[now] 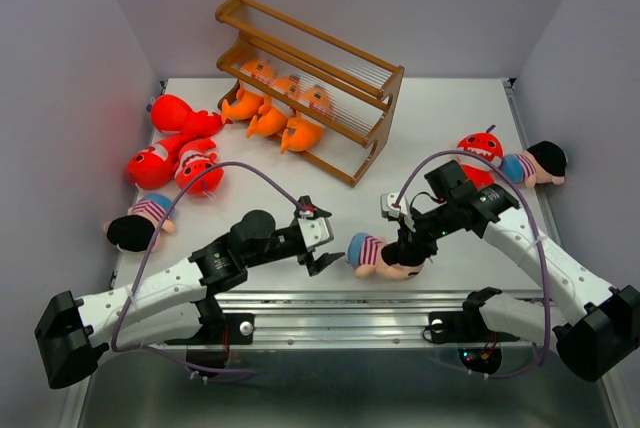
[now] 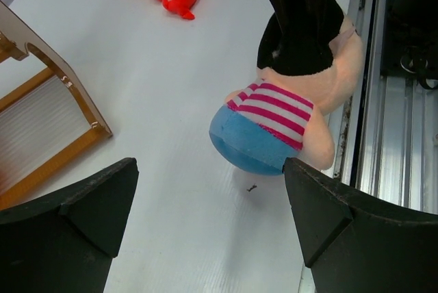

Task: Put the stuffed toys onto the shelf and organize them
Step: Grab a stuffed toy with the right arm, then pass the stuffed toy from the right arm to the left

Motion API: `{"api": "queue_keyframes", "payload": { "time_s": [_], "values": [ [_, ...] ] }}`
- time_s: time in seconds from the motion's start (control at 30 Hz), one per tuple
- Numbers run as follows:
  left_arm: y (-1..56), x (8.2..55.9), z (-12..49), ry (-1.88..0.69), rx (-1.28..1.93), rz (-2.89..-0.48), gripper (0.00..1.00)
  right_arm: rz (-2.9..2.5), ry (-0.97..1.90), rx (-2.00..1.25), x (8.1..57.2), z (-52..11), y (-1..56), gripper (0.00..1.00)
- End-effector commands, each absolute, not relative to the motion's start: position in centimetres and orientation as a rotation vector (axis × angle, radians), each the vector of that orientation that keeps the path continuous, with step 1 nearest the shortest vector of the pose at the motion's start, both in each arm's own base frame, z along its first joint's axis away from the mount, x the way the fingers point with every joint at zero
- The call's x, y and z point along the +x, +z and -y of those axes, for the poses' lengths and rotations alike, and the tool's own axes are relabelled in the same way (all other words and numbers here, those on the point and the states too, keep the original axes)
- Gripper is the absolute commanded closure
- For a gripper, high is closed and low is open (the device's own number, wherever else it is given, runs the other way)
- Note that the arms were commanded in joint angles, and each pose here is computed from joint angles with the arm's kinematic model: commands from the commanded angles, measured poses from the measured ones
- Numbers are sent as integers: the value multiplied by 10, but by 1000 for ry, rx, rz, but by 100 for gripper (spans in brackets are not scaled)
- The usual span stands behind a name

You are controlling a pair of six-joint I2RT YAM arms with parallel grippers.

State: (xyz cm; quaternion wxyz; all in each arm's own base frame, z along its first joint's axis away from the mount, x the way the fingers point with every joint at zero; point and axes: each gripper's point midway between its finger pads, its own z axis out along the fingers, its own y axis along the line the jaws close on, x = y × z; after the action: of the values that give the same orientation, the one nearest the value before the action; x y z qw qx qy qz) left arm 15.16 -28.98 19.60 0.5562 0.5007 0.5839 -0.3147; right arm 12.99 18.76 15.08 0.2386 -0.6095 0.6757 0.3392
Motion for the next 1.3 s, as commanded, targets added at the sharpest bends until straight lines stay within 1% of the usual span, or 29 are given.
{"api": "queue_keyframes", "payload": {
  "time_s": [0.0,0.33,0.87,1.27],
  "values": [
    [184,153,290,-671,1236,-1363,2,-1786,987,-1679,125,-193,158,99],
    [180,143,295,-664,1278,-1340,1,-1750,1056,-1666,117,-198,166,99],
    [170,143,301,-518,1410,-1271,1,-1711,1112,-1666,110,-201,178,99],
    [170,143,303,-517,1416,-1242,1,-1679,1173,-1661,105,-205,185,99]
  ]
}}
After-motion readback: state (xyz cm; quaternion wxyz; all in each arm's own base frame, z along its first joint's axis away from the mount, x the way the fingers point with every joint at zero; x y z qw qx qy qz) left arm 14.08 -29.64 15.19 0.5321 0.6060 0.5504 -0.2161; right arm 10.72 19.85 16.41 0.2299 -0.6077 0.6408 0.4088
